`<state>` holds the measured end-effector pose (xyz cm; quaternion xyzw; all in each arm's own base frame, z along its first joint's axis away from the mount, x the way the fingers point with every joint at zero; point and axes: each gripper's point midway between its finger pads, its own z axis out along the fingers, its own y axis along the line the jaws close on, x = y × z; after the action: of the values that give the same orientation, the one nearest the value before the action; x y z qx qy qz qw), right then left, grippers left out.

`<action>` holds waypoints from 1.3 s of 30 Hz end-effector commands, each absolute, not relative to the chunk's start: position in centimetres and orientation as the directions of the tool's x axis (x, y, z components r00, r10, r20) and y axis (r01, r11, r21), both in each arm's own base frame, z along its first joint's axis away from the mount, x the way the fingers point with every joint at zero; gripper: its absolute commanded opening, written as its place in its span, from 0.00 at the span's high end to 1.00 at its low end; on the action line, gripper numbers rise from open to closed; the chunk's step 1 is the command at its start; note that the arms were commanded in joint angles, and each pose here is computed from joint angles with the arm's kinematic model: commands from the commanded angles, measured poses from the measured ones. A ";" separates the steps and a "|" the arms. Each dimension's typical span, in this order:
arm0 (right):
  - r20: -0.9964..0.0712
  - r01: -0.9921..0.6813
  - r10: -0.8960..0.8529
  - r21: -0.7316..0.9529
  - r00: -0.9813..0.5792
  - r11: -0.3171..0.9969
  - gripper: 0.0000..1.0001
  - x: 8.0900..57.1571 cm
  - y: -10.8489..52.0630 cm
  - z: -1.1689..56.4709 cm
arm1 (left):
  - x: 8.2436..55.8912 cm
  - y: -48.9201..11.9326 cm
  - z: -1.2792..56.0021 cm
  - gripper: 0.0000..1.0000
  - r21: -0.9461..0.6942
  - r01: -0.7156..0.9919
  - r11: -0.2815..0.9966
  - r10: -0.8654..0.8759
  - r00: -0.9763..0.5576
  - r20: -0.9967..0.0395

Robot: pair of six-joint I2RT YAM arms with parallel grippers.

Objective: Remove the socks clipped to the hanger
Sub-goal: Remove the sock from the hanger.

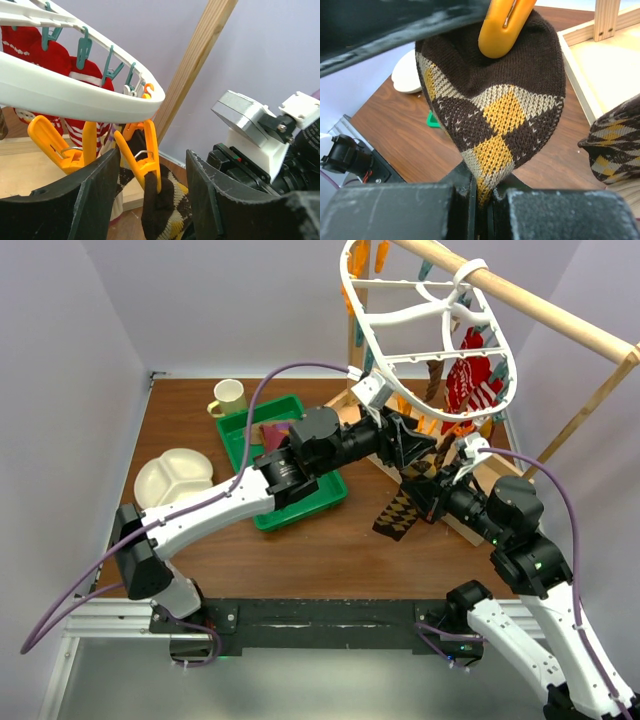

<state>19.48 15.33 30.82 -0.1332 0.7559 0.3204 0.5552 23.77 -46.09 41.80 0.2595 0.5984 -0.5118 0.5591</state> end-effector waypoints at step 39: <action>-0.936 -0.553 0.143 0.308 -0.321 0.774 1.00 20.3 15.2 31.4 | 25.7 -47.5 45.7 0.53 -0.258 0.893 0.368 -0.356 -0.121 -0.927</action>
<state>19.95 15.34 30.36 -0.1356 0.7617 0.3118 0.5516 25.61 -47.74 43.17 0.2470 0.5744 -0.5064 0.5939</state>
